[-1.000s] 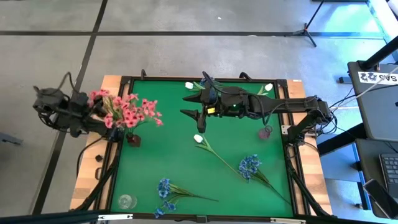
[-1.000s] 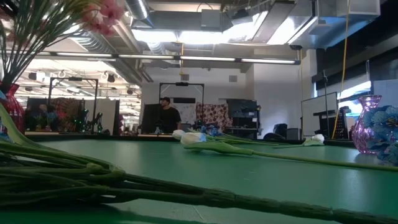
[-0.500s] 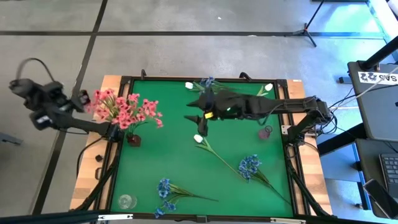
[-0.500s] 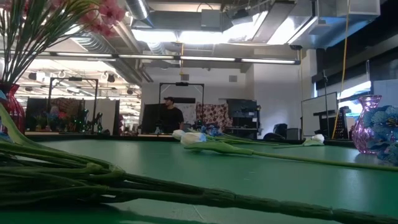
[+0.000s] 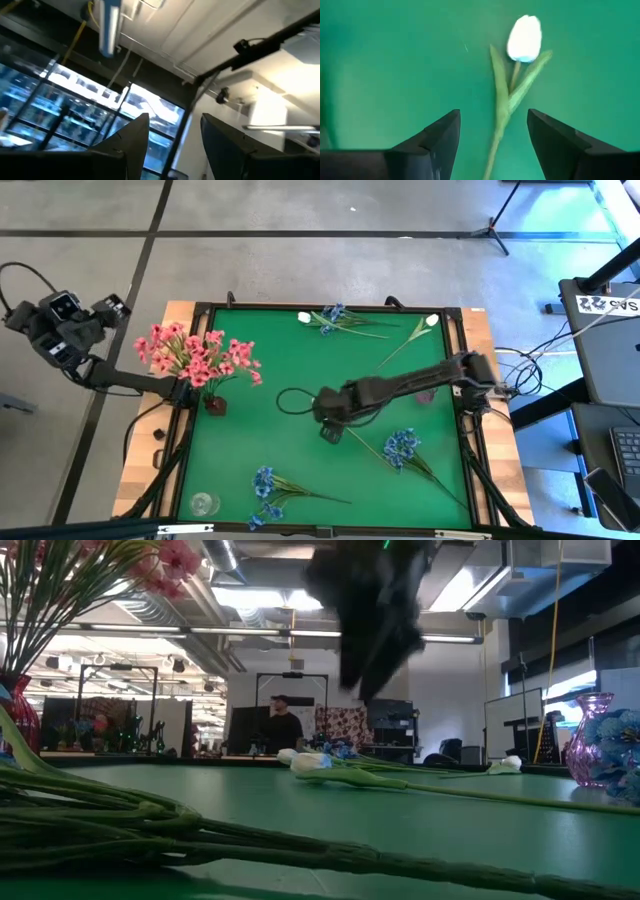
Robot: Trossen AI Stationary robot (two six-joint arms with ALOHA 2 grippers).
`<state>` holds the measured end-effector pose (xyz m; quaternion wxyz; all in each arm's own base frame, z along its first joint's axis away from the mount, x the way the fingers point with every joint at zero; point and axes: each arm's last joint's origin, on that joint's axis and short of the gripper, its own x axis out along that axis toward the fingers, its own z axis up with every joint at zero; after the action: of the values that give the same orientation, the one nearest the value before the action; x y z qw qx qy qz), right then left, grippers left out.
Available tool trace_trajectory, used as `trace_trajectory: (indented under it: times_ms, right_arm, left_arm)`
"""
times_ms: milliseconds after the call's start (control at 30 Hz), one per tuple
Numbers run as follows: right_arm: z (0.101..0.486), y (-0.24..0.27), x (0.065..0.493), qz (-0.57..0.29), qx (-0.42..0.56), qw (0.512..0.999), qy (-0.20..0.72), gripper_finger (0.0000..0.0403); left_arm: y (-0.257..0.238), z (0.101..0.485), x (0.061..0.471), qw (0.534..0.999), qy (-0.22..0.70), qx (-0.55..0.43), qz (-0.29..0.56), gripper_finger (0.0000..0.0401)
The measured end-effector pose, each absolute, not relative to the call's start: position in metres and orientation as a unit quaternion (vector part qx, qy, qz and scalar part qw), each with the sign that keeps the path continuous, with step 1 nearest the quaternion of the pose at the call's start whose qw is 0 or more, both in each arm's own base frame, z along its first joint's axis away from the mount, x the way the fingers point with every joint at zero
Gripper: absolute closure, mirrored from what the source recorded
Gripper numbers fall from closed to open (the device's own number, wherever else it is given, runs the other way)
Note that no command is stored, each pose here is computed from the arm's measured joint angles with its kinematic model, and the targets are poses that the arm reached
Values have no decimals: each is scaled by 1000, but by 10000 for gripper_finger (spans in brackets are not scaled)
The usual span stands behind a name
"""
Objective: Sort flowers into vase by color
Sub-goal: Put the bottom left white flower into the violet vase
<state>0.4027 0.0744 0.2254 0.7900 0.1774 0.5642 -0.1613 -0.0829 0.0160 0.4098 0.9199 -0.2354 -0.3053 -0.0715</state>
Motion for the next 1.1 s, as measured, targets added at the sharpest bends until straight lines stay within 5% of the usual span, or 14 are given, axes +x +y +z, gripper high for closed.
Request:
trace_trajectory:
  times_ms: [333, 700, 800, 900, 1100]
  right_arm:
    - [149, 50, 430, -234, 213, 742, 591, 200]
    - [147, 6, 439, -253, 255, 744, 563, 374]
    - [150, 1, 441, -251, 244, 755, 555, 389]
    - [170, -3, 437, -256, 241, 768, 535, 383]
    - [284, -3, 397, -310, 173, 843, 404, 391]
  left_arm:
    - [16, 415, -85, 911, -338, -233, -23, 227]
    - [16, 414, -85, 911, -339, -237, -13, 227]
    - [16, 415, -85, 910, -341, -237, -14, 227]
    - [16, 415, -85, 910, -340, -235, -16, 227]
    - [16, 414, -85, 911, -338, -235, -14, 227]
